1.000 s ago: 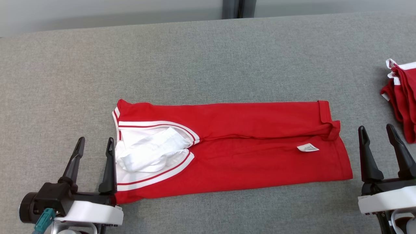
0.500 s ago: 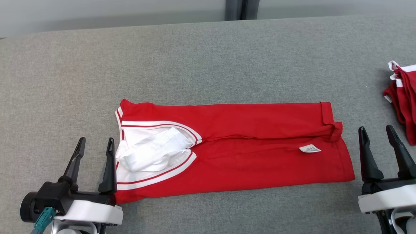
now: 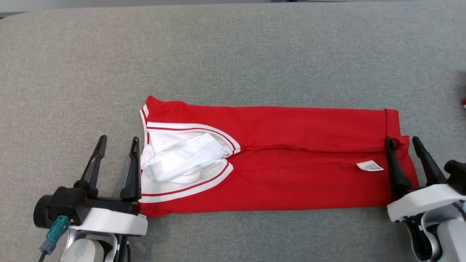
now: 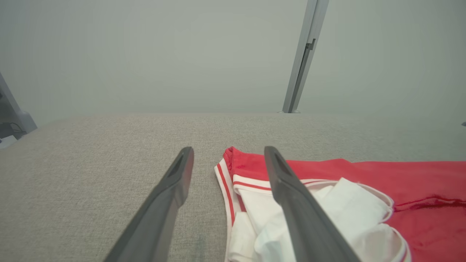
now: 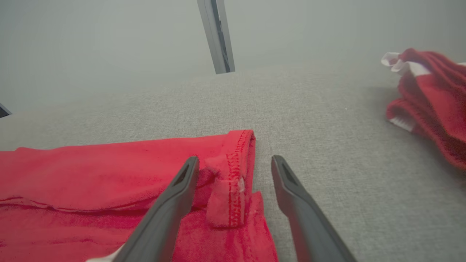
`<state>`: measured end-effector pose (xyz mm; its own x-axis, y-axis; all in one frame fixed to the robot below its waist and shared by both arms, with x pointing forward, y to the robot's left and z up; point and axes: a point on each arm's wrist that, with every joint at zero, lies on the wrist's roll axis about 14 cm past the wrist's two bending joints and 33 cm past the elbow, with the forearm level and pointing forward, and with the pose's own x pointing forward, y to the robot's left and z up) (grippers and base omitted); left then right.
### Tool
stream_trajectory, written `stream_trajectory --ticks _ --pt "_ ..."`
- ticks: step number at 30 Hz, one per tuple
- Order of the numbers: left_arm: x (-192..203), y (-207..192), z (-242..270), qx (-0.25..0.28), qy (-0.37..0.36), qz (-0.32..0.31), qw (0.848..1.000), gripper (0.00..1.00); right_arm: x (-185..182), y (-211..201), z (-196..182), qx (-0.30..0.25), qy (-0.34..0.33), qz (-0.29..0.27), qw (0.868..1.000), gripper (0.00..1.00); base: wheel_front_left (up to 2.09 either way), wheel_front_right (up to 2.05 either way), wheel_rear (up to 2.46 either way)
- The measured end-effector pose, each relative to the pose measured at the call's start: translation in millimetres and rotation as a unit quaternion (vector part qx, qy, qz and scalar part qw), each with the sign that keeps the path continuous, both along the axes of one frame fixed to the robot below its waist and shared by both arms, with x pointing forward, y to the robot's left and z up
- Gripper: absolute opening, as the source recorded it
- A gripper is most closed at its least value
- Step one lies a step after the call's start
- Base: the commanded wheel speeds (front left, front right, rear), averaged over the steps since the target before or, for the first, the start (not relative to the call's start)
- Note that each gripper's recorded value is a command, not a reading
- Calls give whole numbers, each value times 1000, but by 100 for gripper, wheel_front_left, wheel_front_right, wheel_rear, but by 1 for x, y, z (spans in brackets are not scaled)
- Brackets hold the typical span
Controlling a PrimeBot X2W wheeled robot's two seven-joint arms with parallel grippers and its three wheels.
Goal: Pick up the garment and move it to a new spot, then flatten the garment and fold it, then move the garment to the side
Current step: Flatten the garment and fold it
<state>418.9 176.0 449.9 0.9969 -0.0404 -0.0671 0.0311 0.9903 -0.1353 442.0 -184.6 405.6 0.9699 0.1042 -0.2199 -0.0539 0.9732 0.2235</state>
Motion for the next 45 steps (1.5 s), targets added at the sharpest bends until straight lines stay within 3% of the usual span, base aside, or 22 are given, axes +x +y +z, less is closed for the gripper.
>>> stream_trajectory --ticks 5,11,12,13,15,23,31,35,40,45 --pt "2 1 -7 1 8 0 1000 100 -6 11 -32 12 50 9 999 100 0 0 0" --pt "7 -2 -8 0 7 -4 1000 100 -11 16 -45 35 74 7 997 100 0 0 0" --pt "7 -3 -9 0 7 -6 1000 100 -11 17 -45 38 75 7 996 84 0 0 0" --pt "8 -3 -9 -1 7 -7 1000 100 -11 18 -46 43 77 6 996 41 0 0 0" --pt "8 -4 -9 0 6 -8 1000 100 -11 17 -46 49 80 3 996 0 0 0 0" --pt "11 -2 -8 0 4 -5 1000 100 -11 5 -45 54 78 -6 995 0 0 0 0" --pt "14 -4 -8 1 1 -7 1000 100 -28 -73 -42 -8 81 -62 995 0 0 0 0" --pt "15 -8 -6 -2 -1 -11 1000 100 -26 -109 -23 -44 63 -81 994 0 0 0 0" --pt "16 -11 -4 -1 -5 -16 1000 100 -16 -105 -2 -44 33 -71 996 0 0 0 0" --pt "15 -11 -2 -2 -8 -16 1000 100 -2 -74 25 -23 -6 -34 999 0 0 0 0"
